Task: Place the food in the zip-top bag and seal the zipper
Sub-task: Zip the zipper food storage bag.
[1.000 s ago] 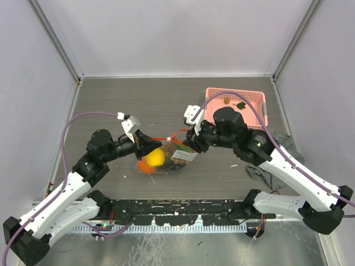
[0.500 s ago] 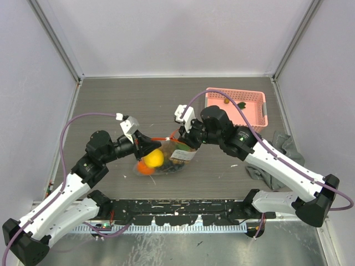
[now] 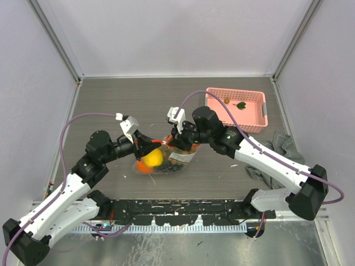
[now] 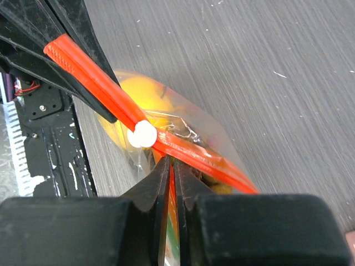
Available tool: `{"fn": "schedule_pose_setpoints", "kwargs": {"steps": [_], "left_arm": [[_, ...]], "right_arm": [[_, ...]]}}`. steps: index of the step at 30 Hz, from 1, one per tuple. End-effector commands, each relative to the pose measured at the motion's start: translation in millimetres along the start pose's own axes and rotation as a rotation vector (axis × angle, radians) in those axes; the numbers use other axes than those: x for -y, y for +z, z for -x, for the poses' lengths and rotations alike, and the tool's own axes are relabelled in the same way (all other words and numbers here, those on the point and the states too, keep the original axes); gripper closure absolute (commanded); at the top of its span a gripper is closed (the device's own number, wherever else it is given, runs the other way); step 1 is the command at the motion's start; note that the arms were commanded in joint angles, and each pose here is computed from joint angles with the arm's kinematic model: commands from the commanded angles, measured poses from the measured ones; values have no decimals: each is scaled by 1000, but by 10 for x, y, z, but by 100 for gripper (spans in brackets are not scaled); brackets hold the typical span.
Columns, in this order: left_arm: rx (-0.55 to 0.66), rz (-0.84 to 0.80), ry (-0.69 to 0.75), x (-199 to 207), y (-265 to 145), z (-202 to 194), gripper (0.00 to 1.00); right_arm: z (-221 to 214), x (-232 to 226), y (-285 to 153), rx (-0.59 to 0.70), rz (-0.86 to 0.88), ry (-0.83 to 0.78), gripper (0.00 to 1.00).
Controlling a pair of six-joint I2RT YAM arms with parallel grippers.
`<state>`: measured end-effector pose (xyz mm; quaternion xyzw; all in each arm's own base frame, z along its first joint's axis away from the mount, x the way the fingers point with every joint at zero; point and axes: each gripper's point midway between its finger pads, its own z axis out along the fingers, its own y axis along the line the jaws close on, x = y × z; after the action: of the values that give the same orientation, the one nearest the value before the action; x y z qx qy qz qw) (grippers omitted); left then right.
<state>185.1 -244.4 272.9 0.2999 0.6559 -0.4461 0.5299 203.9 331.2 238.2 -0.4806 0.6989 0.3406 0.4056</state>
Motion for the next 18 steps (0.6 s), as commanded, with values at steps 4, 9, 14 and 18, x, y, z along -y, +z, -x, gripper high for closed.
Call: {"fn": "schedule_pose_setpoints", "kwargs": {"steps": [4,9,14,18], "left_arm": [[81,-42,36,80,16,230,100],[83,-24,38,55,1,222,100],[90,14,47,19,-54,233,100],[102,51,52,-21,-99,257,100]], "right_arm": [[221,-296,104,90,203,-28,87],[198,-256,51,58,175,-47,87],[342,-139,-202,85,58,-102,94],[493,-53,-429,120,-39,-134,100]]}}
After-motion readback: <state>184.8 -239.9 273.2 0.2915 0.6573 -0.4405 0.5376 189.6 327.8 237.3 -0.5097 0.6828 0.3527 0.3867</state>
